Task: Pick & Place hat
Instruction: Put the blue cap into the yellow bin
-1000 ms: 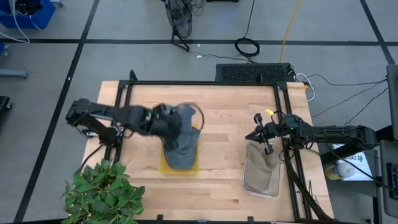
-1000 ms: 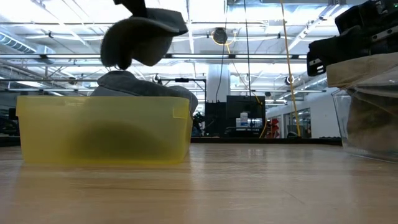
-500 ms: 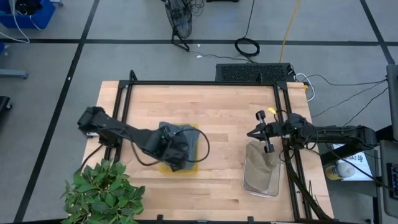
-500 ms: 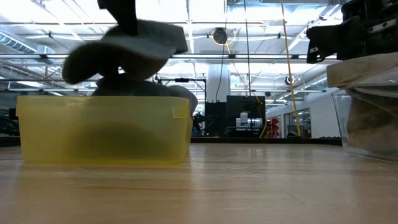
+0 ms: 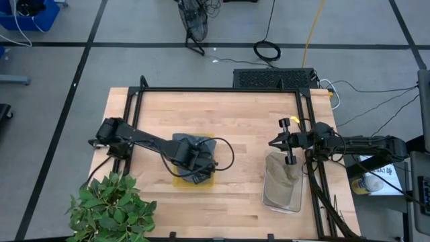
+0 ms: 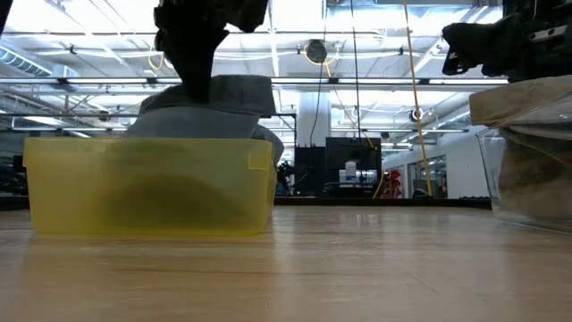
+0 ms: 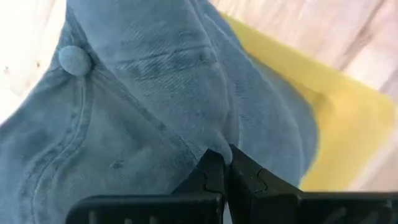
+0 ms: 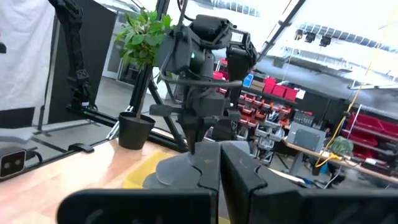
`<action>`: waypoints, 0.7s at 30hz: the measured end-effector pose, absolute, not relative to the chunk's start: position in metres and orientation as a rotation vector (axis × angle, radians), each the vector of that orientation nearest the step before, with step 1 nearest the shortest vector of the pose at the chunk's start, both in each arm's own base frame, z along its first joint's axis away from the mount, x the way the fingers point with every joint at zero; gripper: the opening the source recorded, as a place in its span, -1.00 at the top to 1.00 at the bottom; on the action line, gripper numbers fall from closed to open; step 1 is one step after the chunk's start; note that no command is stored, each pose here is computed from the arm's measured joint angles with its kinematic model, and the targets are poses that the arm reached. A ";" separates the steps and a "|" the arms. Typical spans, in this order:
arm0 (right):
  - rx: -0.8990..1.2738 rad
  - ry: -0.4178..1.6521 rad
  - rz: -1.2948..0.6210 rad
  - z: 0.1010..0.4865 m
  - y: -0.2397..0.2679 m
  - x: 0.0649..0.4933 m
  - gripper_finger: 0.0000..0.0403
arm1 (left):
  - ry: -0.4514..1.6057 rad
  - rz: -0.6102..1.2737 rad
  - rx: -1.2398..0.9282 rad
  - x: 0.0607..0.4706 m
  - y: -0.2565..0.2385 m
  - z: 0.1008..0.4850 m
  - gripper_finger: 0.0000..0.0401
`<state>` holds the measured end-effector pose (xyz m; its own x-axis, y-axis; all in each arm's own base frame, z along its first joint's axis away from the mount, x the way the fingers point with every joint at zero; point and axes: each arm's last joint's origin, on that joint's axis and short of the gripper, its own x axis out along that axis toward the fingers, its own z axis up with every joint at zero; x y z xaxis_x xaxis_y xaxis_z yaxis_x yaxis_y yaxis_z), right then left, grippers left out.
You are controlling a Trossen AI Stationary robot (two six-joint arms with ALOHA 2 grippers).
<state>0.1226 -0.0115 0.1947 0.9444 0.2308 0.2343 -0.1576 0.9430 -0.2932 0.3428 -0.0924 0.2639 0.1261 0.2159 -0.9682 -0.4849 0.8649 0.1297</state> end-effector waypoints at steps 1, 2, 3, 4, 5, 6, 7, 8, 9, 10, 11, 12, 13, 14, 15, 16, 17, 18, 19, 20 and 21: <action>-0.282 -0.272 0.200 0.195 -0.011 0.123 0.98 | 1.345 0.516 -0.253 0.343 -0.093 0.266 1.00; -0.285 -0.274 0.199 0.195 -0.012 0.123 0.98 | 1.334 0.517 -0.268 0.344 -0.095 0.269 1.00; -0.289 -0.276 0.198 0.195 -0.011 0.122 0.98 | 1.322 0.516 -0.281 0.345 -0.096 0.273 1.00; -0.291 -0.278 0.198 0.195 -0.011 0.122 0.98 | 1.311 0.516 -0.294 0.345 -0.098 0.275 1.00; -0.292 -0.278 0.198 0.195 -0.011 0.122 0.98 | 1.301 0.512 -0.304 0.345 -0.100 0.278 1.00; -0.293 -0.278 0.198 0.195 -0.011 0.122 0.98 | 1.295 0.505 -0.313 0.345 -0.103 0.280 1.00; -0.299 -0.279 0.197 0.195 -0.011 0.122 0.98 | 1.289 0.498 -0.322 0.345 -0.105 0.280 1.00; -0.303 -0.282 0.196 0.196 -0.011 0.122 0.98 | 1.289 0.490 -0.328 0.345 -0.107 0.281 1.00; -0.304 -0.286 0.195 0.196 -0.011 0.122 0.98 | 1.292 0.490 -0.330 0.345 -0.108 0.279 1.00; -0.306 -0.291 0.195 0.196 -0.011 0.122 0.98 | 1.297 0.493 -0.330 0.346 -0.110 0.277 1.00; -0.307 -0.295 0.194 0.197 -0.011 0.122 0.98 | 1.306 0.497 -0.329 0.346 -0.111 0.275 1.00; -0.307 -0.296 0.195 0.197 -0.011 0.122 0.98 | 1.316 0.504 -0.325 0.345 -0.112 0.273 1.00; -0.307 -0.300 0.194 0.197 -0.011 0.122 0.98 | 1.325 0.509 -0.320 0.346 -0.113 0.271 1.00; -0.307 -0.300 0.194 0.197 -0.011 0.122 0.98 | 1.331 0.512 -0.315 0.347 -0.113 0.268 1.00; -0.307 -0.300 0.194 0.197 -0.011 0.122 0.98 | 1.334 0.518 -0.309 0.348 -0.114 0.265 1.00; -0.306 -0.299 0.194 0.197 -0.011 0.122 0.98 | 1.338 0.525 -0.302 0.350 -0.114 0.263 1.00; -0.306 -0.300 0.194 0.197 -0.011 0.122 0.98 | 1.343 0.528 -0.296 0.351 -0.114 0.260 0.99; -0.306 -0.300 0.194 0.197 -0.011 0.122 0.98 | 1.349 0.531 -0.292 0.353 -0.114 0.256 0.99; -0.306 -0.300 0.194 0.197 -0.011 0.122 0.98 | 1.355 0.531 -0.286 0.354 -0.114 0.254 0.99; -0.305 -0.299 0.195 0.197 -0.011 0.122 0.98 | 1.361 0.532 -0.281 0.355 -0.113 0.252 0.98; -0.305 -0.299 0.195 0.197 -0.011 0.122 0.98 | 1.367 0.533 -0.275 0.356 -0.113 0.250 0.98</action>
<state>0.1219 -0.0114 0.1972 0.9375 0.2324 0.2590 -0.1429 0.9357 -0.3225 0.3562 -0.1128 0.2500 0.1097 0.2004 -0.9736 -0.5113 0.8513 0.1176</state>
